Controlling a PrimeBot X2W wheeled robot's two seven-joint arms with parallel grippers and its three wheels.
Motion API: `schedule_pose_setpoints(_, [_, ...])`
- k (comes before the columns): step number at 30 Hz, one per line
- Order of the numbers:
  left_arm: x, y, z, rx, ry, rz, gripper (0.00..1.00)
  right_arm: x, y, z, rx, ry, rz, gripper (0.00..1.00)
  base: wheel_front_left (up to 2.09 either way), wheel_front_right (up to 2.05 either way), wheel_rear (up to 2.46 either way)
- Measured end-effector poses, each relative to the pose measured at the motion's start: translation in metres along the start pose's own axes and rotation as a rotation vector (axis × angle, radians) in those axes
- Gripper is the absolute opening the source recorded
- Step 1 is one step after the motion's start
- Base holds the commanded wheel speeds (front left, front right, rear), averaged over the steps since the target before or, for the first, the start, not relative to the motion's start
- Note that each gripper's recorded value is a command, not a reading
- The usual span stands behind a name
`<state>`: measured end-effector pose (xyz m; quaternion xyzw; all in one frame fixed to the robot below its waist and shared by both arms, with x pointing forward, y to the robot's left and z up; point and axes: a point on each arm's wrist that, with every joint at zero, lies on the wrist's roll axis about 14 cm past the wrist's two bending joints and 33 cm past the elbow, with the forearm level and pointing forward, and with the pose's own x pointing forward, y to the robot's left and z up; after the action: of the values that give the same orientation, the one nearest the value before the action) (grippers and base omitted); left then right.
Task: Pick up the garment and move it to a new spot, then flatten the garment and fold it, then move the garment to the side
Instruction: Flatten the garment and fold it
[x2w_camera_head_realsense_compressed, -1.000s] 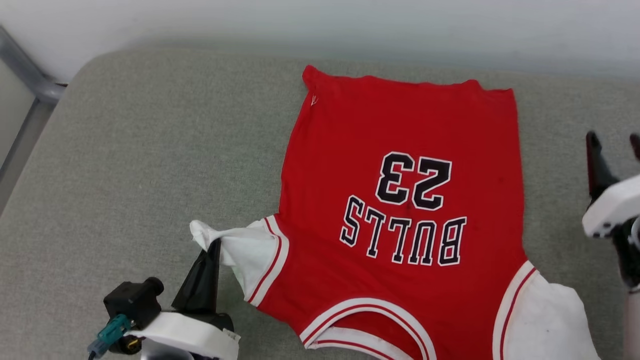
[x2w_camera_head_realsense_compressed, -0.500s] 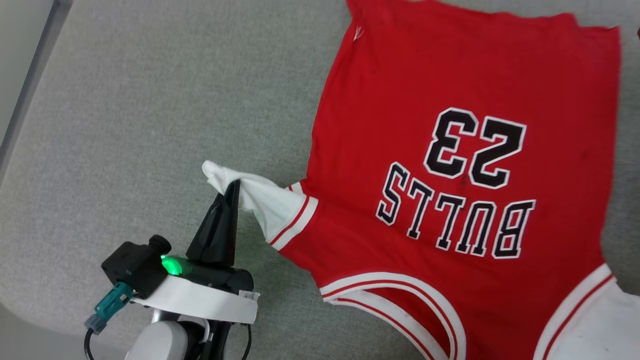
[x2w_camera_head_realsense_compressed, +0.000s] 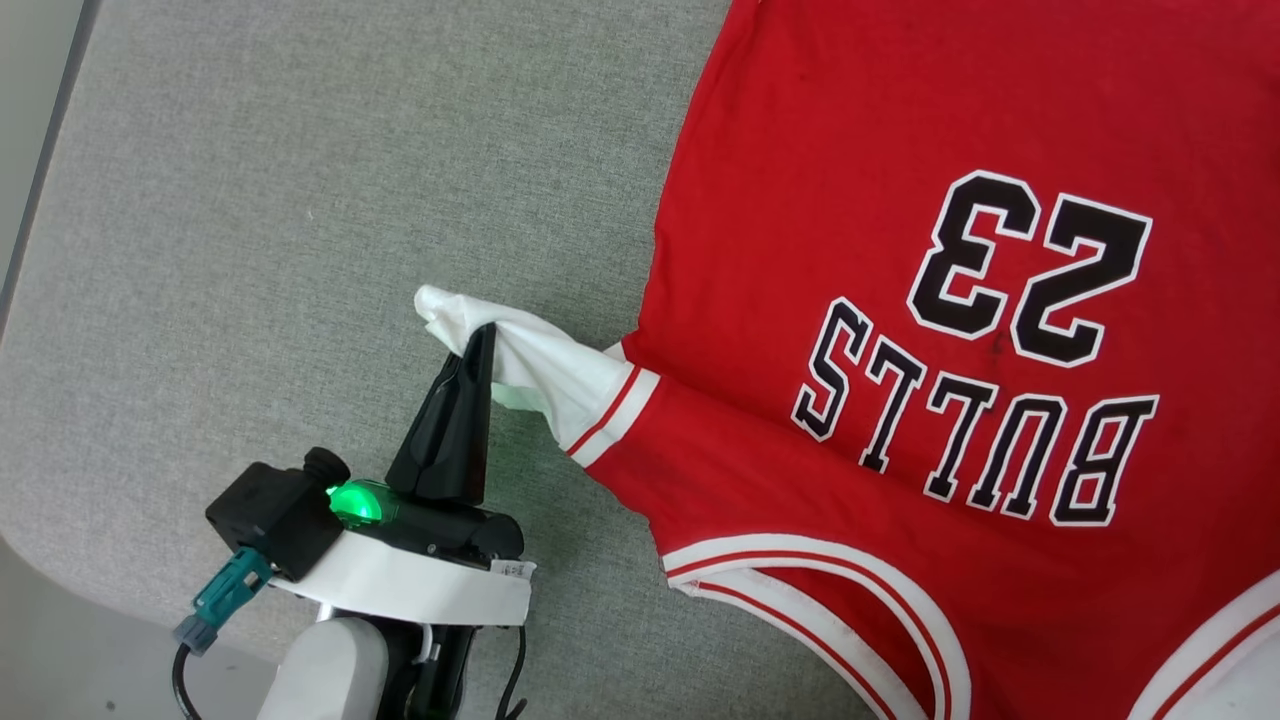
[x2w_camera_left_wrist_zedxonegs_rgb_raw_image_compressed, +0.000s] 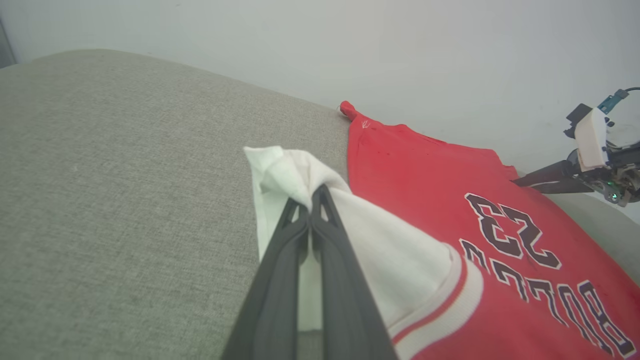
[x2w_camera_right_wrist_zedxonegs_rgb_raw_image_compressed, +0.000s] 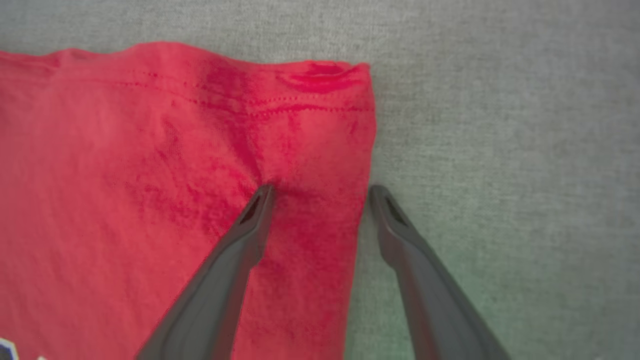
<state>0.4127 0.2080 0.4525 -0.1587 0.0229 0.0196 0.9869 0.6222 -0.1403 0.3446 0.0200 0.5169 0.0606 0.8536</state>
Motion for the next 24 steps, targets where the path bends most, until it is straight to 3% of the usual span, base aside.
schedule_pose_setpoints(2, [-0.001,0.003,-0.003,0.001,0.011,0.008,0.00,-0.001,-0.001,-0.004,0.012,0.035,0.000,1.00,0.00,0.00,0.00])
schedule_pose_setpoints(3, [-0.001,0.003,-0.005,0.003,0.015,0.008,0.00,-0.002,-0.001,-0.005,0.011,0.047,-0.004,0.50,0.00,0.00,0.00])
schedule_pose_setpoints(4, [-0.002,0.003,-0.006,0.007,0.021,0.005,0.00,-0.002,-0.002,-0.006,0.012,0.056,-0.006,0.18,0.00,0.00,0.00])
schedule_pose_setpoints(5, [-0.002,0.004,-0.008,0.007,0.025,0.006,0.00,-0.003,-0.002,-0.006,0.016,0.059,-0.006,0.00,0.00,0.00,0.00])
schedule_pose_setpoints(12, [-0.006,0.004,-0.005,0.007,0.022,0.005,0.00,-0.020,-0.003,0.001,0.004,0.014,-0.021,0.00,0.00,0.00,0.00])
schedule_pose_setpoints(19, [-0.019,0.006,0.005,0.004,0.001,0.015,0.00,-0.068,-0.023,0.017,-0.060,-0.115,-0.077,0.00,0.00,0.00,0.00])
schedule_pose_setpoints(24, [-0.034,0.010,0.010,0.023,0.004,0.024,0.00,-0.105,-0.039,-0.003,-0.086,-0.173,-0.094,0.00,0.00,0.00,0.00])
